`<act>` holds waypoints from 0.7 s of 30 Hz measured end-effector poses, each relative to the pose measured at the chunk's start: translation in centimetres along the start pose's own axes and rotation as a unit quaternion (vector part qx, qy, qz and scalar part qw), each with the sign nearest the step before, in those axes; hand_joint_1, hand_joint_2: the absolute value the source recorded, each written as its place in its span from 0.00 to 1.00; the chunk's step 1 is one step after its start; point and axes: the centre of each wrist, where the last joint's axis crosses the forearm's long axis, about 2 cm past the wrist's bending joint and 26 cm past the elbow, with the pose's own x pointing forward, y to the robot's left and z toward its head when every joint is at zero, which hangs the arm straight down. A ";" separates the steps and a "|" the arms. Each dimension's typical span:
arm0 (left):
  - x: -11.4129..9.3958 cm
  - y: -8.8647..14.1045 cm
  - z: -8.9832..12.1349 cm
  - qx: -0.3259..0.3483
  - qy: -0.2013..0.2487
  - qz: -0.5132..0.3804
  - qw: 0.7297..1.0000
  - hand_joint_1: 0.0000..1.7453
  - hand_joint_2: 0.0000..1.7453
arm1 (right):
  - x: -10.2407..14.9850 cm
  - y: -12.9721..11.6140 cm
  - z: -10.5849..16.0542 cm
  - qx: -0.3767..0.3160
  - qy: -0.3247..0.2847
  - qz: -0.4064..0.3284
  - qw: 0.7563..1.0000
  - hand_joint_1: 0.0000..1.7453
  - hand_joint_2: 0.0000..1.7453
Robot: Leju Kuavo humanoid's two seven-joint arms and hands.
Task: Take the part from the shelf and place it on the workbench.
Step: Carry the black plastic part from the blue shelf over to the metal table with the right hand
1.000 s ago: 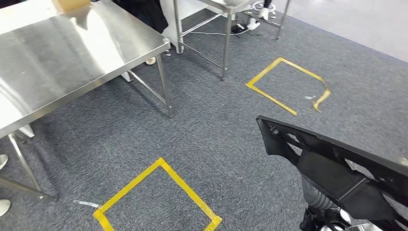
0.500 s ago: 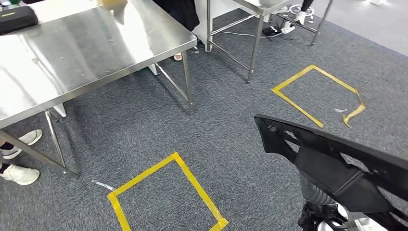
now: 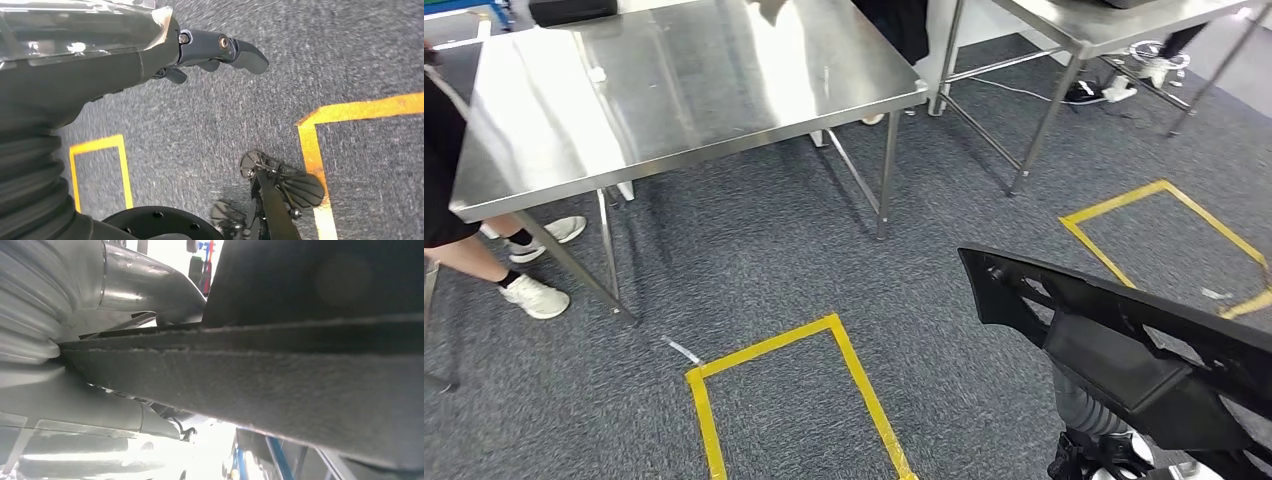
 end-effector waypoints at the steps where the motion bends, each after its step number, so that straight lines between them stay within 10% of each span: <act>1: 0.0 0.0 0.0 0.000 0.000 0.000 1.000 0.00 1.00 | 0.0 0.0 0.0 0.000 0.000 0.000 1.000 1.00 1.00; 21: 0.0 0.0 0.0 0.004 0.003 0.004 1.000 0.00 1.00 | -0.2 0.1 -0.6 0.004 -0.007 -0.005 1.000 1.00 1.00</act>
